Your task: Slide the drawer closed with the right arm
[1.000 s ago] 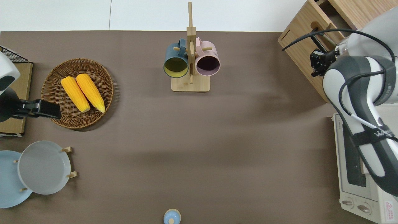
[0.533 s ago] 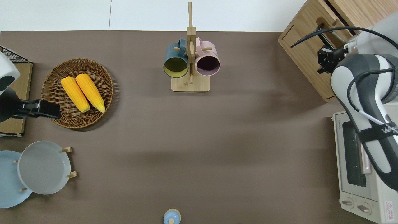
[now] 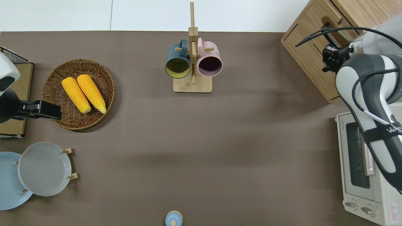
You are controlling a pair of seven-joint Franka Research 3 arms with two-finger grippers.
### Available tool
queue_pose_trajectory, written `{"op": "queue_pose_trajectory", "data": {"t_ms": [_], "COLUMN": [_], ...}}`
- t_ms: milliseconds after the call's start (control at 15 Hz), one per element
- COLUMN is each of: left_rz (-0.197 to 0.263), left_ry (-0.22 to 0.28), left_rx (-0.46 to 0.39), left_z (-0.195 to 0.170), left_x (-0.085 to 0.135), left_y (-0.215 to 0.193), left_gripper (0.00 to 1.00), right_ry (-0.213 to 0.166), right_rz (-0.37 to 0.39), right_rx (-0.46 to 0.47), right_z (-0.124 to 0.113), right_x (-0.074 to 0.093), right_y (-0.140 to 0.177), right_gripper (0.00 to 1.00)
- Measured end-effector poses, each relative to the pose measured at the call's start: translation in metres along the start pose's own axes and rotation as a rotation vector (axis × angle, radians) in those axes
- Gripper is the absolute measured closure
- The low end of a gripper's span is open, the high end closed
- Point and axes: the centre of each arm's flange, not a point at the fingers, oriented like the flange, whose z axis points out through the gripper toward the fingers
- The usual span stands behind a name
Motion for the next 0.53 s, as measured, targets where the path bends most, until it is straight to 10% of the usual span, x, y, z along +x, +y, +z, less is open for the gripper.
{"op": "queue_pose_trajectory", "data": {"t_ms": [533], "left_rz": [0.000], "left_ry": [0.000], "left_rx": [0.000], "left_z": [0.0000], "left_x": [0.0000], "left_y": [0.0000], "left_gripper": [0.00], "right_ry": [0.001], "right_rz": [-0.002], "right_rx": [0.004], "right_z": [0.0016], "right_x": [-0.0003], "right_y": [-0.0016], "right_gripper": [0.99]}}
